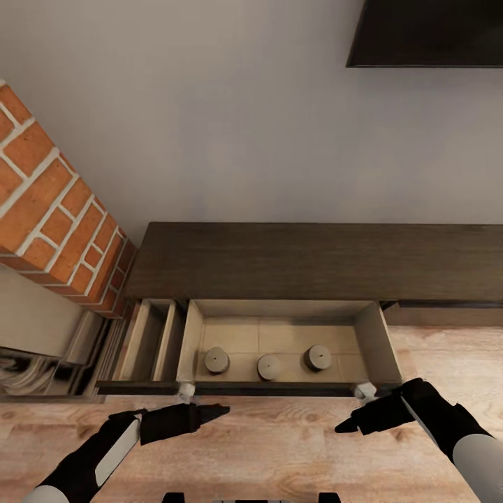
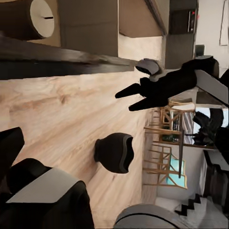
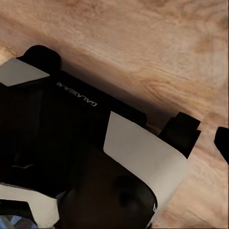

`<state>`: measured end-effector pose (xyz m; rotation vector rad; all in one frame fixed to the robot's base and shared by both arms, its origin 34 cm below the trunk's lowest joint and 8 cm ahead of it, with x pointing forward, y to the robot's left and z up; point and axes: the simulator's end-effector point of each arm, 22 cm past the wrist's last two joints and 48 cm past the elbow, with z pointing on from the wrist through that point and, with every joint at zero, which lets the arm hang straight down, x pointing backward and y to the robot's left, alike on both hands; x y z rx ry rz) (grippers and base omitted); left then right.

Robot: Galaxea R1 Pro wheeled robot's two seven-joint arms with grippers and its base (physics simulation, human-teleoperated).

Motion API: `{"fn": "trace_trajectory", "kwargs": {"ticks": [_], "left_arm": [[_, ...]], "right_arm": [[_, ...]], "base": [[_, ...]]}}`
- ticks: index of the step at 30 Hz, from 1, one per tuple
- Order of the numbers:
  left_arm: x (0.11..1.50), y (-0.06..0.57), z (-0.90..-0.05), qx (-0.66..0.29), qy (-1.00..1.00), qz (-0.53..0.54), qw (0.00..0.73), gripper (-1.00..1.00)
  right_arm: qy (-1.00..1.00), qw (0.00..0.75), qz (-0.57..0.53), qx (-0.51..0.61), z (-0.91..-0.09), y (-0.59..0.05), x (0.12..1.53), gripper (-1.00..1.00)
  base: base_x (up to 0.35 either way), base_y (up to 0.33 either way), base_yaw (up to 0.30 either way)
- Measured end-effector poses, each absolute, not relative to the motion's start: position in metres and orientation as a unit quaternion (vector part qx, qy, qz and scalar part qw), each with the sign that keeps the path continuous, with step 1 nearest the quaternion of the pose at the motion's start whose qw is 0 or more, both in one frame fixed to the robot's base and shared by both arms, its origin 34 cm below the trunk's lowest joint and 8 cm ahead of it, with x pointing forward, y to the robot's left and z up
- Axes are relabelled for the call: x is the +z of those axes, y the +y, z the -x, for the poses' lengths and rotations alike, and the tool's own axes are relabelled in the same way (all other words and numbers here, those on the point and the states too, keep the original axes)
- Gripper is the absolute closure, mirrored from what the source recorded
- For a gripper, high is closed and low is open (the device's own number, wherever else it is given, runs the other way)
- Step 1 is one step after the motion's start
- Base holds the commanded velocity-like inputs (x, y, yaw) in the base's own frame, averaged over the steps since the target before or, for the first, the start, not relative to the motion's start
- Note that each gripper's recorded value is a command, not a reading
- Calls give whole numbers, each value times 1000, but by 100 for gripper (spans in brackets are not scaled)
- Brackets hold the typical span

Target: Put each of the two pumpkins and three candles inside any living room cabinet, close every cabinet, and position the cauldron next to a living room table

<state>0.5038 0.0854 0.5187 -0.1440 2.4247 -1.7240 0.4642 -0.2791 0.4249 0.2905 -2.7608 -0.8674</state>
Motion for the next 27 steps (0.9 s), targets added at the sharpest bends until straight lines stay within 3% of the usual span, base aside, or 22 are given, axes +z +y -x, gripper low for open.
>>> {"fn": "trace_trajectory", "kwargs": {"ticks": [7, 18, 27], "left_arm": [[446, 69, -392, -506, 862, 17, -21, -100], [349, 104, -388, -217, 974, 0, 67, -100], [342, 112, -383, -165, 981, 10, 102, -100]], "right_arm": [[-963, 77, -146, -213, -438, -286, 379, -100], [-978, -82, -183, -56, -449, -275, 328, -100], [-972, -171, -158, -15, -455, -266, 331, -100]], "base": [[0, 0, 0], [0, 0, 0], [0, 0, 0]]}}
